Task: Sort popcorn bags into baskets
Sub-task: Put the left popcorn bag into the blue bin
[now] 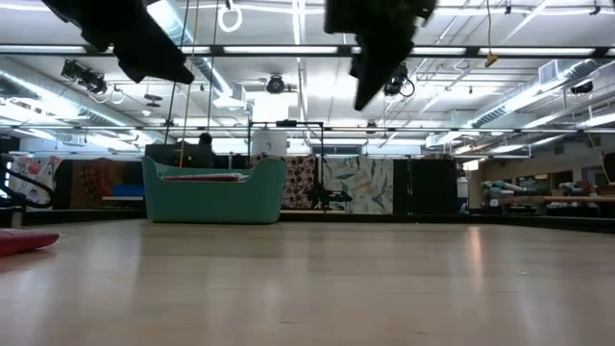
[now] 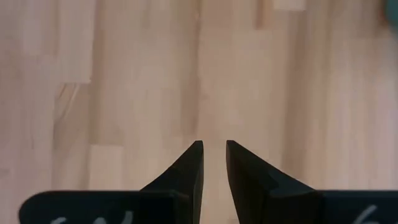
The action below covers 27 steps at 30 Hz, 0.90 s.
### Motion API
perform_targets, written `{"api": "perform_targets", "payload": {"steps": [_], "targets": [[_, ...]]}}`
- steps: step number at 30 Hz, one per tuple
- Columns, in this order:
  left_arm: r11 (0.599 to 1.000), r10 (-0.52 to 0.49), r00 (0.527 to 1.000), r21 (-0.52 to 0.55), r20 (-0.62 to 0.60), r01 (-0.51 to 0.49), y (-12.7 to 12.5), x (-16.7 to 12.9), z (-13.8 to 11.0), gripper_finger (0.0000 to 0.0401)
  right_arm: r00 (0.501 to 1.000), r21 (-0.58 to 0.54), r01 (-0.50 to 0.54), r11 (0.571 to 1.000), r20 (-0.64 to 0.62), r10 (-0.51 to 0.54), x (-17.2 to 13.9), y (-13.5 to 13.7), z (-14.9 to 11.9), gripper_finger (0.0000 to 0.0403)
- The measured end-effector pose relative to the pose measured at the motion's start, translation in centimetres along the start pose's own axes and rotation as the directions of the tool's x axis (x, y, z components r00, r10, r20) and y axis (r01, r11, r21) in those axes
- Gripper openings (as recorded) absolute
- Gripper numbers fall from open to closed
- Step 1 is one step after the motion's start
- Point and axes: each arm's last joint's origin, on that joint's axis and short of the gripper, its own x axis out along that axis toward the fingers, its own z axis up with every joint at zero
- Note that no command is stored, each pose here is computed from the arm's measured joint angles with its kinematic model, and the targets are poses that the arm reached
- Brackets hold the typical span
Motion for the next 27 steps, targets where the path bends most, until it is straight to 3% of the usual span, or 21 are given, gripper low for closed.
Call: {"api": "perform_targets", "payload": {"steps": [4, 11, 16, 19, 23, 27], "targets": [[1.0, -0.001, 1.0, -0.024, 0.015, 0.001, 0.4, 0.3, 0.4, 0.0172, 1.0, 0.065, 0.019, 0.998, 0.018, -0.02, 0.9, 2.1, -3.4, 0.0074], [0.997, -0.009, 1.0, -0.076, 0.006, 0.01, 1.3, 0.8, 0.8, 0.0172, 0.995, 0.156, 0.069, 0.985, -0.085, -0.056, 0.8, 5.7, -7.5, 0.0074], [0.979, -0.177, 0.98, -0.12, -0.093, 0.166, 1.0, 0.8, 0.4, 0.0172, 0.989, 0.152, 0.051, 0.987, -0.146, -0.028, 1.0, 8.4, -8.7, 0.0074], [0.932, -0.359, 0.913, -0.132, -0.194, 0.338, 0.6, 0.6, 0.0, 0.0172, 0.99, 0.183, 0.029, 0.983, -0.144, -0.003, 0.9, 9.8, -9.1, 0.0074], [0.814, -0.577, 0.76, -0.137, -0.299, 0.564, -0.6, -0.1, -0.7, 0.0172, 0.99, 0.22, 0.024, 0.975, -0.142, 0.008, 0.6, 11.6, -9.8, 0.0074], [0.789, -0.614, 0.721, -0.251, -0.321, 0.561, -1.7, -0.8, -1.1, 0.0172, 0.994, 0.23, 0.073, 0.971, -0.097, -0.052, 0.4, 13.0, -10.3, 0.0074]]}}
